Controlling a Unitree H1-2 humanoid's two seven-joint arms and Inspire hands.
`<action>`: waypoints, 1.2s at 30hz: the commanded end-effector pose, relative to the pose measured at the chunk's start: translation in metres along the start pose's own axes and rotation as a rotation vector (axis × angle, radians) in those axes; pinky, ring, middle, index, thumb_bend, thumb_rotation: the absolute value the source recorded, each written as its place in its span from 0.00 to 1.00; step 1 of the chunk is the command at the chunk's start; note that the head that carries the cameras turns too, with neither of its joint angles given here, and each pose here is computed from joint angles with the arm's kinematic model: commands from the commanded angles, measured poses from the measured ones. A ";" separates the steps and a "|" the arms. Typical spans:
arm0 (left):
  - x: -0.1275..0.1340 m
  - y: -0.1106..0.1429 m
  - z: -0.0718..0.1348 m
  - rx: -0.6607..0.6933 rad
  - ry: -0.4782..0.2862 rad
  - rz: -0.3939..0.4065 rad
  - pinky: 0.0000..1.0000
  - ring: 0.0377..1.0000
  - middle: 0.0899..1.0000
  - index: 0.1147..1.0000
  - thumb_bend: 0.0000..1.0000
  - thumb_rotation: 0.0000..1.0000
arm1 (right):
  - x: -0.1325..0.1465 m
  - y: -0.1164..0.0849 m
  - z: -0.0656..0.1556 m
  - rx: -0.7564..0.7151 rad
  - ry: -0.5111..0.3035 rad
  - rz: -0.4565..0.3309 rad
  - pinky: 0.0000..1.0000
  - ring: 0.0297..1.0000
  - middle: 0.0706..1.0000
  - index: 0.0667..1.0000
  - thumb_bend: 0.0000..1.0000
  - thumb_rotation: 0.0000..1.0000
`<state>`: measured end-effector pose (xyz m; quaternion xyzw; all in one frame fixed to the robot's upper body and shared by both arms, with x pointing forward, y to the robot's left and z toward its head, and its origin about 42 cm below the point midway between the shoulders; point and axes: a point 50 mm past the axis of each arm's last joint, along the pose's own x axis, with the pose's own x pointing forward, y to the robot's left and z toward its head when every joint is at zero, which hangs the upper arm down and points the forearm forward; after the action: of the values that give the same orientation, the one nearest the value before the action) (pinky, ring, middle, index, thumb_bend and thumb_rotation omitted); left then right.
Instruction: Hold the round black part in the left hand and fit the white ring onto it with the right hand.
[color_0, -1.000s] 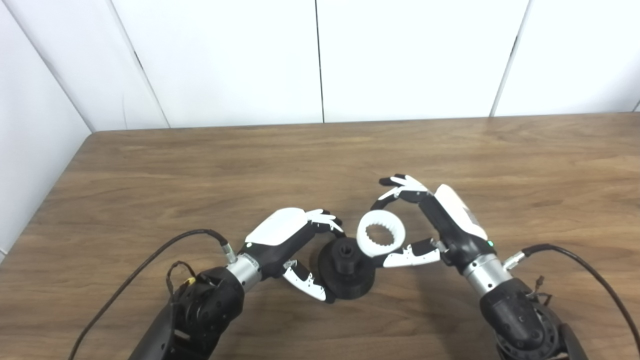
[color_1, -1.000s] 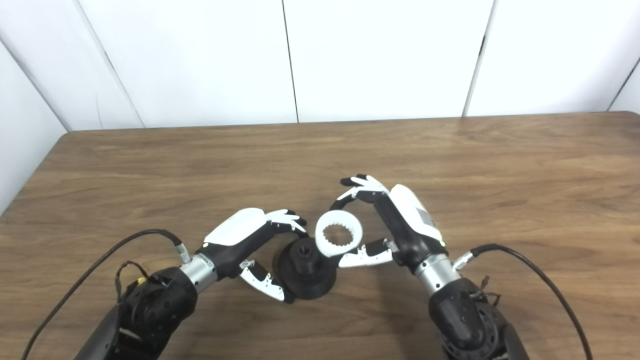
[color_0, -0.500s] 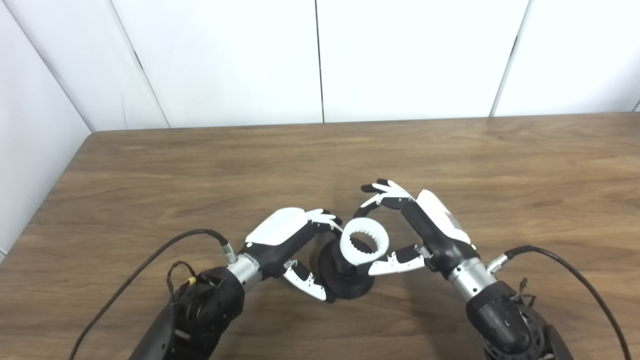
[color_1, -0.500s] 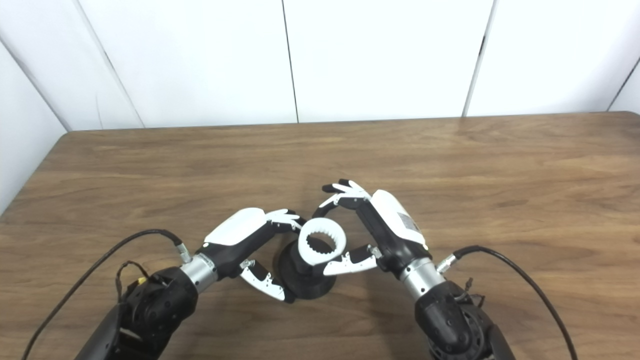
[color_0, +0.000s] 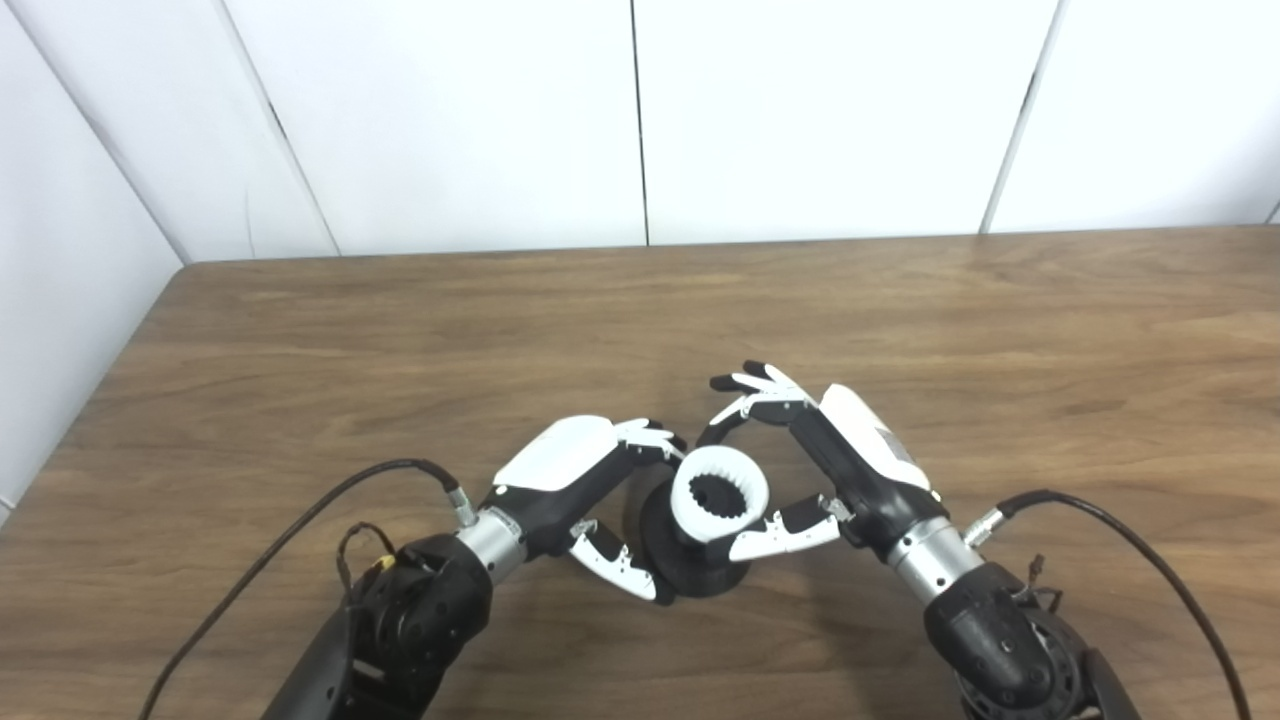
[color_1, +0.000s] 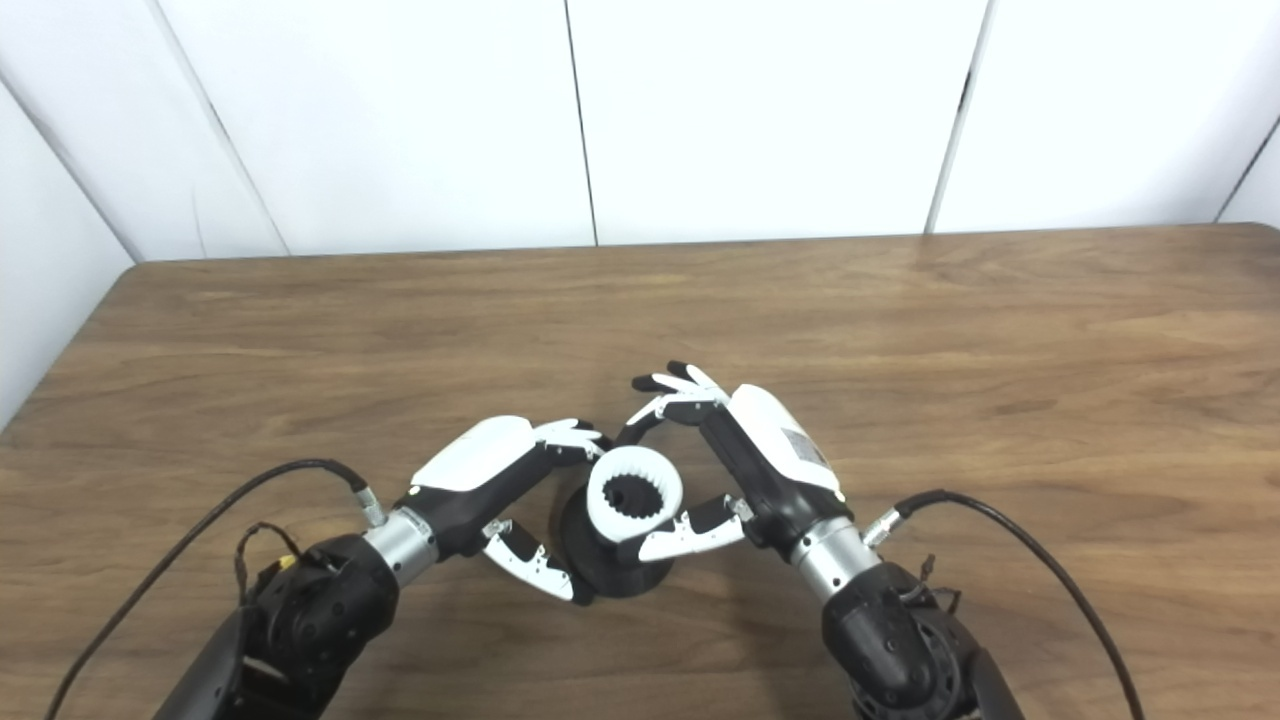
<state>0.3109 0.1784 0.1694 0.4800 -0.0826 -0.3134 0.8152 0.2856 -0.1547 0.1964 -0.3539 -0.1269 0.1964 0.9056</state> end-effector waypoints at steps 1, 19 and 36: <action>0.006 0.008 0.006 0.021 -0.023 0.007 0.86 0.94 0.87 0.66 0.91 0.23 | 0.010 -0.008 0.011 -0.019 -0.067 -0.029 0.88 0.96 0.87 0.45 0.52 0.16; 0.006 0.007 0.008 0.022 -0.020 0.004 0.87 0.95 0.87 0.66 0.90 0.23 | 0.015 -0.003 0.006 -0.007 -0.053 -0.022 0.88 0.97 0.87 0.45 0.52 0.16; 0.007 0.006 0.007 0.018 -0.019 0.001 0.87 0.95 0.87 0.66 0.90 0.22 | 0.015 -0.006 0.011 -0.068 -0.072 -0.015 0.88 0.97 0.86 0.45 0.52 0.16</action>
<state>0.3109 0.1743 0.1691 0.4817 -0.0805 -0.3126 0.8147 0.2909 -0.1485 0.1909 -0.3723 -0.1228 0.2011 0.8977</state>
